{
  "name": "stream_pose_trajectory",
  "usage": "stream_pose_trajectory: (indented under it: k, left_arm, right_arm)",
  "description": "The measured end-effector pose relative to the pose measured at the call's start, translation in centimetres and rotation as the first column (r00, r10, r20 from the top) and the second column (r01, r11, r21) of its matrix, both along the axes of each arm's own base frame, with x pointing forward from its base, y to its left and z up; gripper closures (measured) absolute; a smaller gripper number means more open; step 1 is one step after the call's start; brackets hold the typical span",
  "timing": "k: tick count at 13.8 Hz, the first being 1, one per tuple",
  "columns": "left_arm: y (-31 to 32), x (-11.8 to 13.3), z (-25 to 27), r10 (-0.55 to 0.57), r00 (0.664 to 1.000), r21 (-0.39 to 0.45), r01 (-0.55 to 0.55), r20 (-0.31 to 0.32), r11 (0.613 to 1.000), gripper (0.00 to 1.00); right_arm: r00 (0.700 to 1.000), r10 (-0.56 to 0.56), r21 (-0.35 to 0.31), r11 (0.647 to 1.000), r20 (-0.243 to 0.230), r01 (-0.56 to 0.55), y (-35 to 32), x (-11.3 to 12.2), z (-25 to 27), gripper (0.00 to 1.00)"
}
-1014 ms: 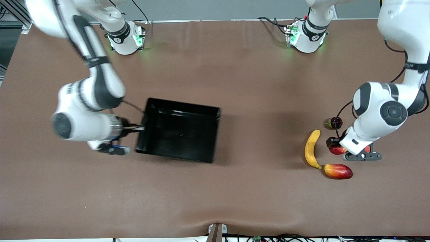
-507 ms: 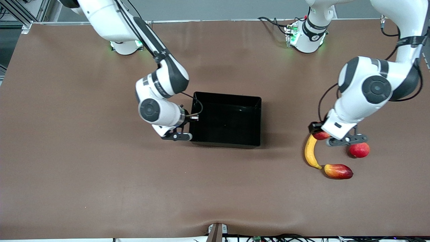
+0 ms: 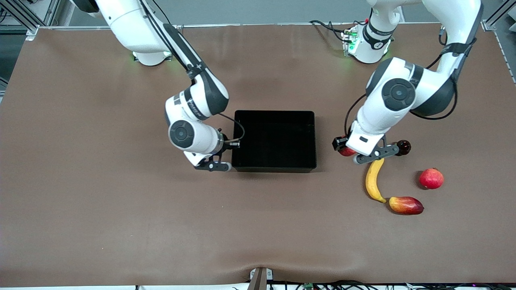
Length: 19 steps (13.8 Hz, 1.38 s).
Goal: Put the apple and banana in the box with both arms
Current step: 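Lift the apple with the left gripper while the right gripper pushes the box, then carry the apple over the box while the right gripper withdraws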
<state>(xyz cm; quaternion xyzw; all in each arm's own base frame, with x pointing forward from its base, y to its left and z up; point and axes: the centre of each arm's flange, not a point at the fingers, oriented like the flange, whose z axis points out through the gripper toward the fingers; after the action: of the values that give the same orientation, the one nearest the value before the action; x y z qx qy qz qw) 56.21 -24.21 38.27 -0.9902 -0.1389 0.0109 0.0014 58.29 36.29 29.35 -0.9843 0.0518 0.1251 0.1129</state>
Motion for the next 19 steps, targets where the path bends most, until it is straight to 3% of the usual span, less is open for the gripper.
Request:
stream_pose_trajectory:
  k: [3, 5, 9, 11, 14, 16, 19]
  left_arm:
    - [-3.0, -1.3, -0.8, 0.044, 0.999, 0.000, -0.044, -0.014, 0.999, 0.26]
    - [-6.0, -2.8, -1.3, 0.074, 0.997, 0.003, -0.074, -0.023, 0.997, 0.26]
    - [-11.2, -5.3, -3.8, 0.117, 0.992, -0.011, -0.117, -0.040, 0.993, 0.26]
    - [-12.7, -6.1, -6.4, 0.127, 0.991, 0.011, -0.126, -0.044, 0.992, 0.26]
    - [-14.1, -7.2, -11.4, 0.134, 0.990, 0.072, -0.130, -0.051, 0.989, 0.26]
    - [-15.1, -8.1, -14.5, 0.139, 0.989, 0.104, -0.133, -0.047, 0.986, 0.26]
    - [-15.8, -8.7, -17.2, 0.156, 0.986, 0.098, -0.150, -0.058, 0.984, 0.26]
  right_arm:
    - [0.997, -0.032, 0.008, 0.999, -0.067, 0.033, -6.2, 3.6, 8.4, 0.17]
    - [0.995, -0.065, -0.019, 0.998, -0.079, 0.063, -12.0, 5.5, 14.1, 0.00]
    - [0.990, -0.136, -0.086, 0.987, -0.034, 0.133, -21.3, 7.4, 18.4, 0.00]
    - [0.988, -0.141, -0.085, 0.987, -0.062, 0.136, -26.7, 7.4, 20.3, 0.00]
    - [0.977, -0.179, -0.117, 0.979, -0.120, 0.165, -35.2, 5.6, 25.0, 0.00]
    - [0.984, -0.165, -0.184, 0.971, -0.069, 0.150, -37.9, 3.5, 29.4, 0.00]
    - [0.995, -0.099, -0.220, 0.970, 0.017, 0.100, -37.0, -0.5, 35.5, 0.00]
